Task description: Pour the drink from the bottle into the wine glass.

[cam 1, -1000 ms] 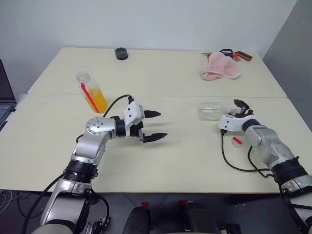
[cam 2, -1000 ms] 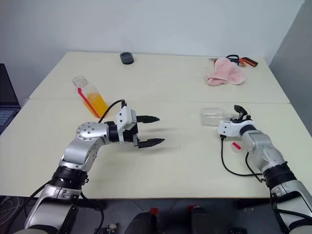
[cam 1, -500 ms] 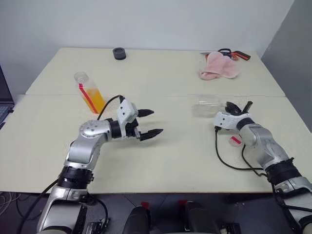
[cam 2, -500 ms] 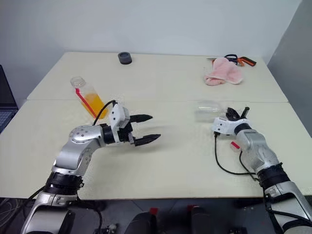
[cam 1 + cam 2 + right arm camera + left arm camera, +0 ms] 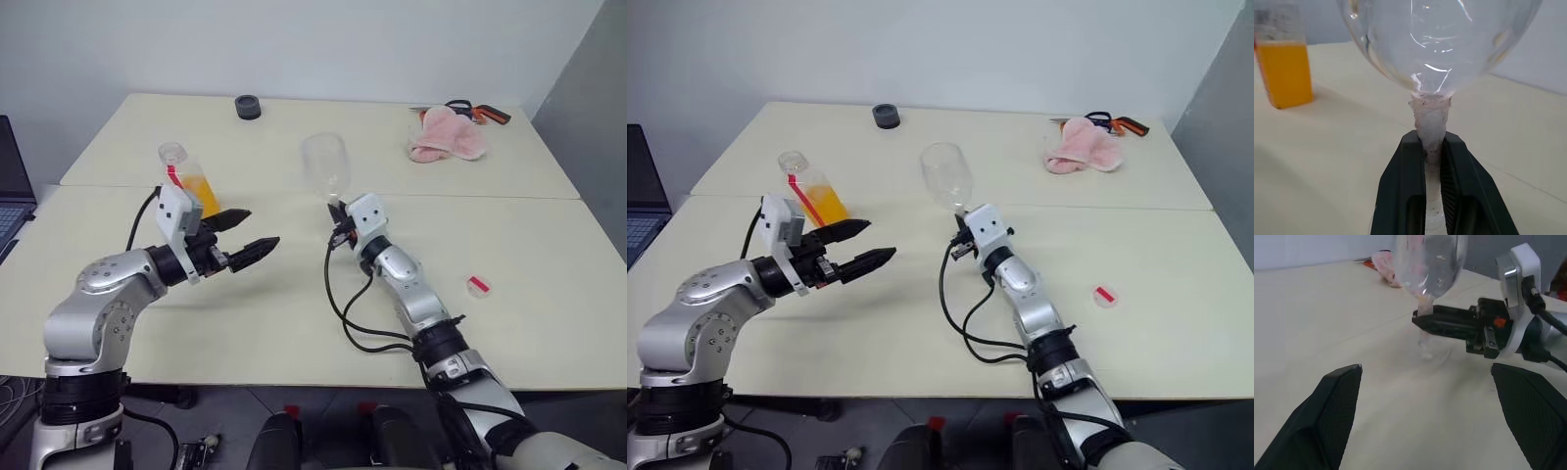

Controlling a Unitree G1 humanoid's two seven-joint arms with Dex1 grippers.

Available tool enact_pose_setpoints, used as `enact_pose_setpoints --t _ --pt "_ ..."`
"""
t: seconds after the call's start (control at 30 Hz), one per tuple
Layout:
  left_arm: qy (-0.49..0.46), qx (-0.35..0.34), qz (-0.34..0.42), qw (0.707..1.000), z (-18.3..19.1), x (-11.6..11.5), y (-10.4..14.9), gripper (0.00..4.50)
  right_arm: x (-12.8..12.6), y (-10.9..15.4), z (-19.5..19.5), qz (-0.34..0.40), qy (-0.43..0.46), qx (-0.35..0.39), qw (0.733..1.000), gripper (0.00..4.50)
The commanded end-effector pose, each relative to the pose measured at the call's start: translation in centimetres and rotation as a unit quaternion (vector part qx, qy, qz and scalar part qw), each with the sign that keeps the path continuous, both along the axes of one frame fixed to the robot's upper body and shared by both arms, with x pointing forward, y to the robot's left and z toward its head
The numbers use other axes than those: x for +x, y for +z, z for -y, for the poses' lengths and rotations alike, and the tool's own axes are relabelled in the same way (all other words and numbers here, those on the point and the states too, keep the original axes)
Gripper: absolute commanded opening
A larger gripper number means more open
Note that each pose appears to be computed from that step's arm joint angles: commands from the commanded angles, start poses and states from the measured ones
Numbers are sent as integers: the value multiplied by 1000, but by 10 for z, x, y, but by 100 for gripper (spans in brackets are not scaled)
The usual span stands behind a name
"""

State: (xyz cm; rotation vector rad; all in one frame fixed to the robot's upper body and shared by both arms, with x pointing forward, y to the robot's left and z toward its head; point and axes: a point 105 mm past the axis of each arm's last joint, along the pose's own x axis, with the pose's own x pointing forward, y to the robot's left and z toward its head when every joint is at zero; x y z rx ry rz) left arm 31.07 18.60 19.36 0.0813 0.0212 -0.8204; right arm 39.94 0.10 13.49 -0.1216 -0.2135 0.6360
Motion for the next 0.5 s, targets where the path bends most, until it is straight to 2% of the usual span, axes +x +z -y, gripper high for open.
enact_pose_setpoints --t 0.03,0.23,0.5 --pt "13 -4 37 999 -6 -4 23 450 2 8 -5 13 22 40 999 12" --pt "15 -12 51 999 -5 -2 38 450 -2 -13 -15 1 45 27 999 12" --pt "-12 11 51 999 2 -2 39 450 -9 -33 -17 -18 61 9 998 12"
